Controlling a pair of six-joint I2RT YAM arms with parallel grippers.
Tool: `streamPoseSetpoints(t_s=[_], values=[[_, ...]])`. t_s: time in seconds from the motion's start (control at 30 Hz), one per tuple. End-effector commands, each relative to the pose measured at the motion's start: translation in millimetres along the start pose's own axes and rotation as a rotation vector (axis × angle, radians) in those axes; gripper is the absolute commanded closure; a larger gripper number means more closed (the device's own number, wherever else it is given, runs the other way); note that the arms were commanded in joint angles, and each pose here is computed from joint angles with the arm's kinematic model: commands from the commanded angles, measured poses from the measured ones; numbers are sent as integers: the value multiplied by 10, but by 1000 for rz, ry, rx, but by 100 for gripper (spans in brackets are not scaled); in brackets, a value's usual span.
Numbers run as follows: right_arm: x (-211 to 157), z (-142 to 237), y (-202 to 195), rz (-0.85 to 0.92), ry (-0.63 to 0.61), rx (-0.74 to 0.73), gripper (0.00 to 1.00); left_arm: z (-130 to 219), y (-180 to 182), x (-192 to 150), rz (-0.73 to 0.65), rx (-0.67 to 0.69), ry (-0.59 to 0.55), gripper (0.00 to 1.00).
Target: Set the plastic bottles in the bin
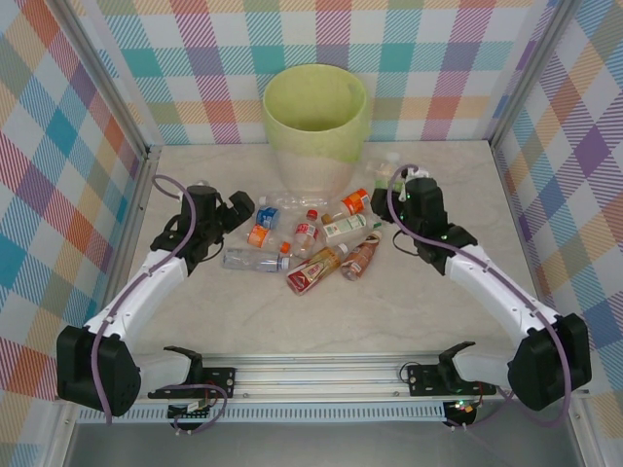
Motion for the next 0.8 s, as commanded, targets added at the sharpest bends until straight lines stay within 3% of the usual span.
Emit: streamPoseSetpoints(t_s=[0.0,0.07,0.37,0.6,0.77], values=[[603,129,615,158,-152,274,51,38,81,0,21,8,-2,0],[832,112,833,207,-160,348,51,24,178,-83,23,41,31,0],[1564,-415,1296,276,-207,412,50,28,228,-125,43,40,37,0],[1840,-1103,1242,300,-227,262,50,22,219,-130,59,30,41,0],[1831,-1533,1105,308,-153,130,49,47,212,-125,62,23,38,0]])
Point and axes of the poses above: each hand's point on the last joint's axis, 136 mm out from that joint toward the fingers, its own z axis back along the fingers, its own y axis along the line the jaws close on, x = y × z, the point moved 2 cm from there along z, back along the fingers, and after that the axes turned 3 degrees about z, right-handed, at the moved point
